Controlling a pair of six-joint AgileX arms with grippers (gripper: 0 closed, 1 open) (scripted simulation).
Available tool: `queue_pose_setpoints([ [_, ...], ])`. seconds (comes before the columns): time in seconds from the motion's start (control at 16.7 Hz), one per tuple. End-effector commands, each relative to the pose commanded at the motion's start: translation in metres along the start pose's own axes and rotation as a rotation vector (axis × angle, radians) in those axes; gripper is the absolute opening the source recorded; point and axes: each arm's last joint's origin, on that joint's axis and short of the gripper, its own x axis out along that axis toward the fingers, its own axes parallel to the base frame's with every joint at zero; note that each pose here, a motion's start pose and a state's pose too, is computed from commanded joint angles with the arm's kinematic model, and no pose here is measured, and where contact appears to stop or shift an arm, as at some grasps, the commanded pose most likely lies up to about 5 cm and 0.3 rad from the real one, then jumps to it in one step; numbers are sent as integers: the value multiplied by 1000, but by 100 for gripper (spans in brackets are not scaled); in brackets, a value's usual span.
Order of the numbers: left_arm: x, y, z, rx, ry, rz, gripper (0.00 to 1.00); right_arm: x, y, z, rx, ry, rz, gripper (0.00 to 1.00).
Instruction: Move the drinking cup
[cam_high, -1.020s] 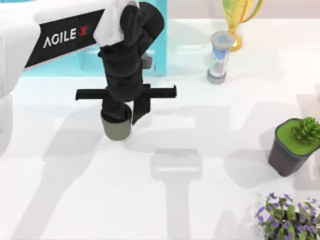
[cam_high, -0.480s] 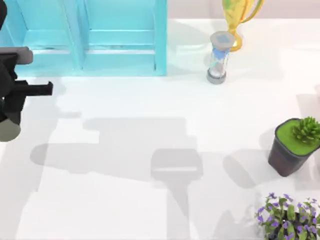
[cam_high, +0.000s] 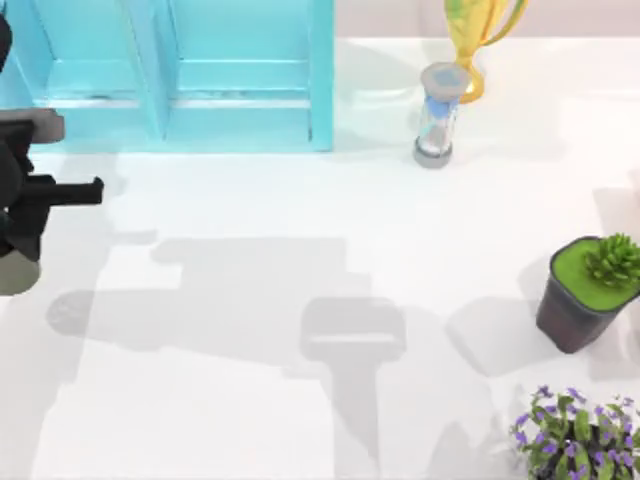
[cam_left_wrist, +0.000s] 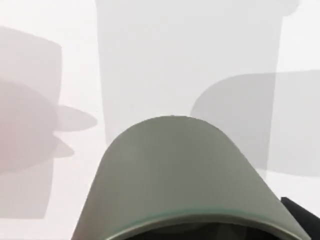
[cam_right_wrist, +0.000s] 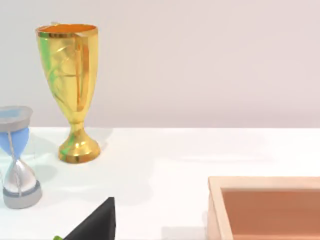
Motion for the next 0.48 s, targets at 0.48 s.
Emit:
queue_pose_setpoints([
  [0.48, 49, 9, 0, -5, -20, 0, 0, 0, 0, 0, 0, 0, 0, 100],
])
